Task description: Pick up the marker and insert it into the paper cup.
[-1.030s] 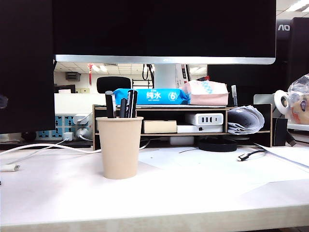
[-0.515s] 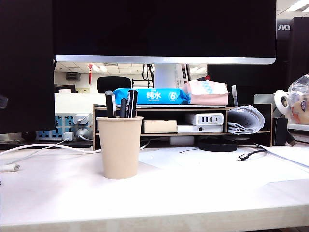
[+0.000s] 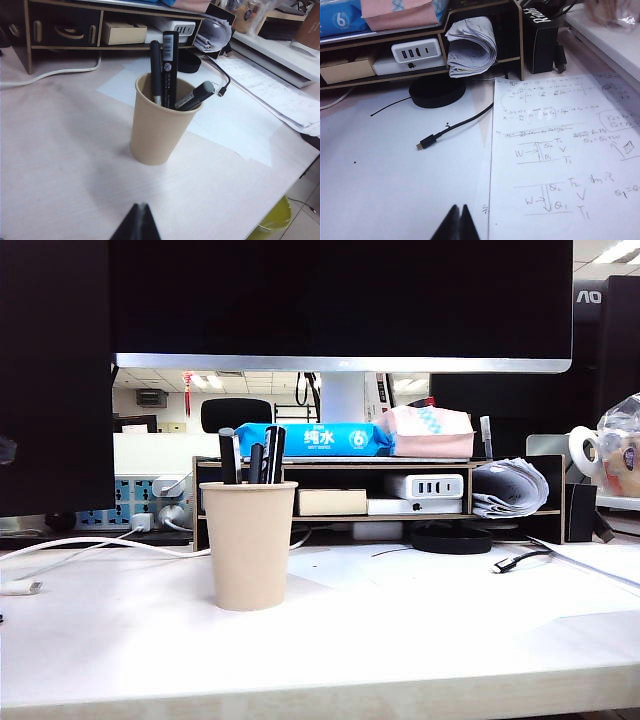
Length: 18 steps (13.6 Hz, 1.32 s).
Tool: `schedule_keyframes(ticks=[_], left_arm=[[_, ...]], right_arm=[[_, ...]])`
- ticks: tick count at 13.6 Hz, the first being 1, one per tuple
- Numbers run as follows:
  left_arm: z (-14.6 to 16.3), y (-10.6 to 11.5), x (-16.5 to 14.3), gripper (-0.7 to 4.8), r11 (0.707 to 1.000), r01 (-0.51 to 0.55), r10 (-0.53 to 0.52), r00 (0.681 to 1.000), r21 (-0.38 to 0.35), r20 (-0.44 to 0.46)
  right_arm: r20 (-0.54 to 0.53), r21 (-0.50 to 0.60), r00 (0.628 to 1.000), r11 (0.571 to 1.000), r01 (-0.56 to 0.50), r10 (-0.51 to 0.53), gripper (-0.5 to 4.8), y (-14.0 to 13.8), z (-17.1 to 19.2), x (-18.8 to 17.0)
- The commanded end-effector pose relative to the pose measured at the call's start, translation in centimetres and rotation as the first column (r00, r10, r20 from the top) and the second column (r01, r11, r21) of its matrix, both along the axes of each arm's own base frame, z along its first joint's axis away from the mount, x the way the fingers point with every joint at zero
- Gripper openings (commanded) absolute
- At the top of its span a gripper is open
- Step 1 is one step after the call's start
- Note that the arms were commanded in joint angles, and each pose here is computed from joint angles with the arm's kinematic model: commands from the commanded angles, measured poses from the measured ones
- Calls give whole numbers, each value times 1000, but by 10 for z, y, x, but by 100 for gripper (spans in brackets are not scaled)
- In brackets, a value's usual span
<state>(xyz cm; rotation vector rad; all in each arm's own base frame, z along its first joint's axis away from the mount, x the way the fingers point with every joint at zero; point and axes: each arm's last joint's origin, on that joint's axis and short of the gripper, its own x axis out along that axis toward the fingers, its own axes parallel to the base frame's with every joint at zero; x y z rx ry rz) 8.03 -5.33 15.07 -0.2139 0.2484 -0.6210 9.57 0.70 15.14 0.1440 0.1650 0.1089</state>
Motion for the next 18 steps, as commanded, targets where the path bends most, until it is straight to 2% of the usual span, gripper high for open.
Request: schedule_keyframes(ticks=[1,3,9,18], left_arm=[[-2,0,0,-5,1000,1,-1,1000,8,-11],[-2,0,0,-5,1000,1,-1,1000,8,-11],[-2,0,0,-5,1000,1,-1,1000,8,-11],[-2,0,0,-5,1000,1,0,1000,8,-11]], right_arm=[[44,7,999,1000,-23,22,0,3,3,1],[78,-13,996,999,-43,44,0,5,6,1],[170,-11,985,1000,-23,25,-1,6,15,1],[158,-12,987,1000,-22,24,0,5,14,1]])
